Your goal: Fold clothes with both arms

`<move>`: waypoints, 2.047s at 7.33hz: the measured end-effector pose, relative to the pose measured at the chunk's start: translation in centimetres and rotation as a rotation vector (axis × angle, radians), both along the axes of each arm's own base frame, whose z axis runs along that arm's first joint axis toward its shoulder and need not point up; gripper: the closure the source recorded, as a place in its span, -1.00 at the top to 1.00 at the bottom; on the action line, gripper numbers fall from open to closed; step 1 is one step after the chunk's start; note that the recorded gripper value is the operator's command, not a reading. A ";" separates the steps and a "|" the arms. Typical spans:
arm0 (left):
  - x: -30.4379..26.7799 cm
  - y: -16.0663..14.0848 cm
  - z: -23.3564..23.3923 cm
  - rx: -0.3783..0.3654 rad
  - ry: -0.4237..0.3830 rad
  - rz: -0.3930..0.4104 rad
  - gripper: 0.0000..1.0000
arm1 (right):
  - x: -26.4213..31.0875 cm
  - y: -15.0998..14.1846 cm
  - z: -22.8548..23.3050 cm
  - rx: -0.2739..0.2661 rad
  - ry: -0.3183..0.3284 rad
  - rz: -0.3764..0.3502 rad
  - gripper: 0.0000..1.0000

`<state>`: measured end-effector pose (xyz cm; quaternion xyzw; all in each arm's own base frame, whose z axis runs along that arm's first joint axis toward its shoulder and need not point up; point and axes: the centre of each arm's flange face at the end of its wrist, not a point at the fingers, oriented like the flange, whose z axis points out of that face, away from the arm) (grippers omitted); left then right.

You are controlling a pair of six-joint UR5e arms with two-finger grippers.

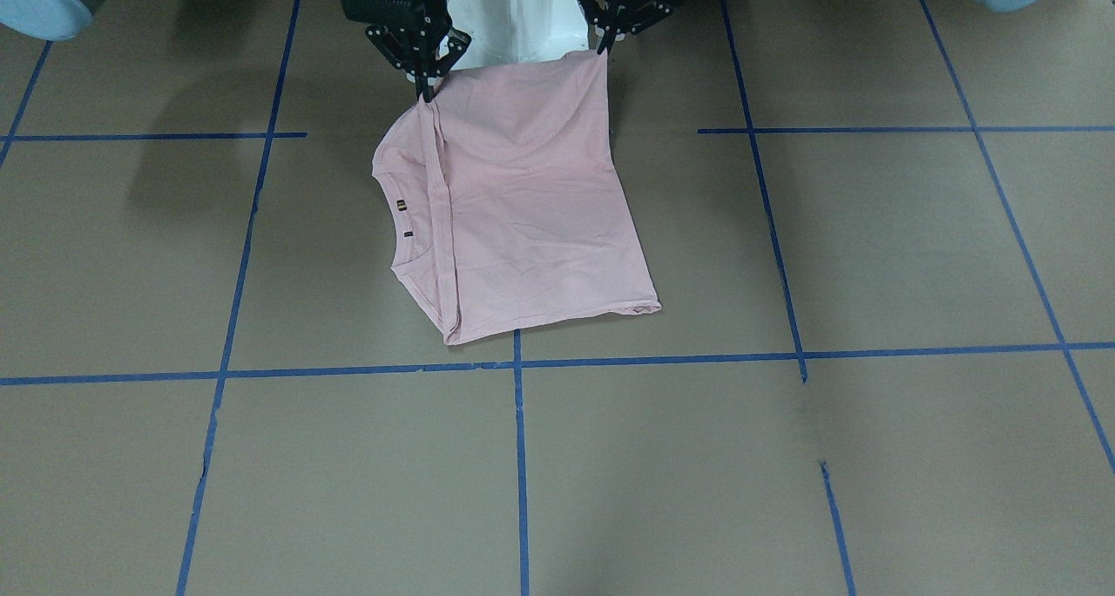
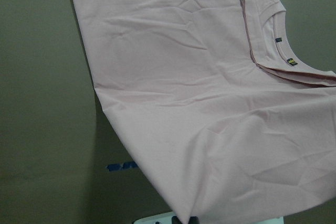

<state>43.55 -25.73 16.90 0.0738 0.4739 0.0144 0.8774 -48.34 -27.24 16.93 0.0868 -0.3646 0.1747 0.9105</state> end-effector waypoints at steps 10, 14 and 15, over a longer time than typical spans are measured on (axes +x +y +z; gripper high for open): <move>1.8 -27.9 14.0 0.305 -0.136 -0.097 1.00 | -7.4 -32.5 6.1 0.021 0.029 0.042 1.00; -1.4 -28.1 13.0 0.369 -0.099 -0.042 1.00 | -1.4 -34.0 7.8 0.022 0.006 -0.037 1.00; -3.0 -27.9 12.9 0.385 -0.092 -0.029 1.00 | 1.0 -33.0 8.8 0.045 0.031 -0.073 1.00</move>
